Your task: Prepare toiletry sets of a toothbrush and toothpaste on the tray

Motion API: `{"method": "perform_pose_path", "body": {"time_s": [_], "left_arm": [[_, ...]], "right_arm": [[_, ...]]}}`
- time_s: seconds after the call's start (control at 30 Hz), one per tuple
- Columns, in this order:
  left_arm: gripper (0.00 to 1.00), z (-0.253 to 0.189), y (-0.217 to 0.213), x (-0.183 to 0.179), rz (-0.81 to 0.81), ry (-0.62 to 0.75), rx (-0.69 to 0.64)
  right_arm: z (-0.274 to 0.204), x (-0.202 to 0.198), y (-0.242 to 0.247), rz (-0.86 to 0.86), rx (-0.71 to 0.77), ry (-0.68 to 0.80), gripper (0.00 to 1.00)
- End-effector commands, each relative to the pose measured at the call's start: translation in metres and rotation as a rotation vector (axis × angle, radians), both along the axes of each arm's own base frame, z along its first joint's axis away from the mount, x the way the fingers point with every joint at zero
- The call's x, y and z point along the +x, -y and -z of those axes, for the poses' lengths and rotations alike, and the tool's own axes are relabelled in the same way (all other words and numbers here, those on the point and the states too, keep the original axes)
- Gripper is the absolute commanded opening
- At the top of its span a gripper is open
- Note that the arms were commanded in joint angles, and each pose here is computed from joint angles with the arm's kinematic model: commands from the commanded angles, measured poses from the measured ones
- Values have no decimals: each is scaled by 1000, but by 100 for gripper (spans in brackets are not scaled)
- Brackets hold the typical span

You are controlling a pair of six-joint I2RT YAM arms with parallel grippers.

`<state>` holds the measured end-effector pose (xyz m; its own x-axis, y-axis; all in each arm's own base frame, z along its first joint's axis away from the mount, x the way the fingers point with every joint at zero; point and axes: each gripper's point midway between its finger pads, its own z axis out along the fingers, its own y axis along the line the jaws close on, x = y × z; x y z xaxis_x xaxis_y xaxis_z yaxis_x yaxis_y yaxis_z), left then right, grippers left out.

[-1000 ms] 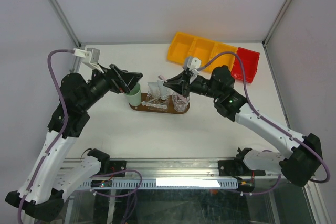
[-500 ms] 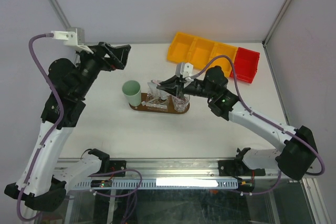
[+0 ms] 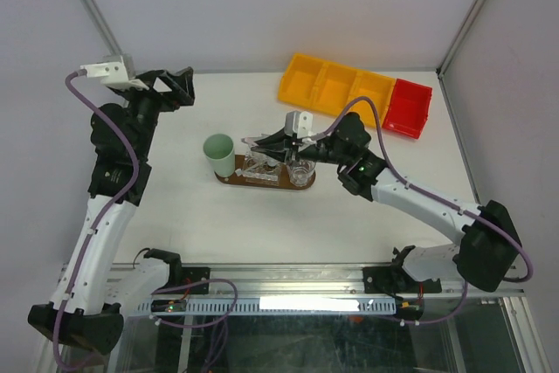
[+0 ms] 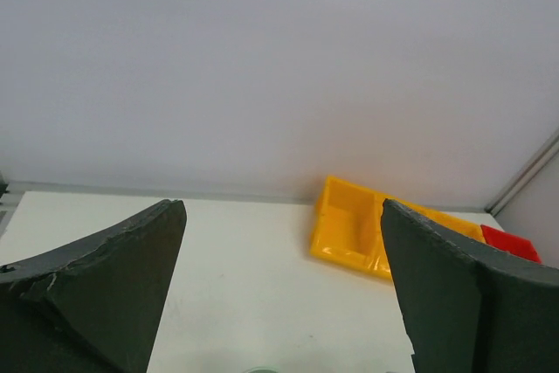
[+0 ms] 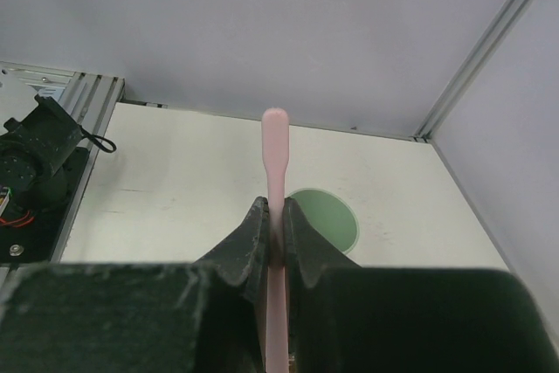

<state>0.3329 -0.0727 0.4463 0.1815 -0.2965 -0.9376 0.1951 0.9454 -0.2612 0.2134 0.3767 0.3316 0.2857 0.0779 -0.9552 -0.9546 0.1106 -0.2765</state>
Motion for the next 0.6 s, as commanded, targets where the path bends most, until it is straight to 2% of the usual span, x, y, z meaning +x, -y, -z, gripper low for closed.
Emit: {"method": "perform_pose_path", "body": {"time_s": [0.0,0.23,0.4,0.57], "left_arm": [[99,-23,-6,-12,37,105,-30],[99,-18,-10,-12,29,111,-16],[99,-14,-9,-8,36,103,1],[99,-13,7,-13,126,98,5]], "right_arm": [[-19,-2,-5,-10,80,79,0],[-9,2,-11,-23,97,100,0],[-6,-7,-26,-114,150,80,0],[-6,9,-30,-40,164,43,0]]}}
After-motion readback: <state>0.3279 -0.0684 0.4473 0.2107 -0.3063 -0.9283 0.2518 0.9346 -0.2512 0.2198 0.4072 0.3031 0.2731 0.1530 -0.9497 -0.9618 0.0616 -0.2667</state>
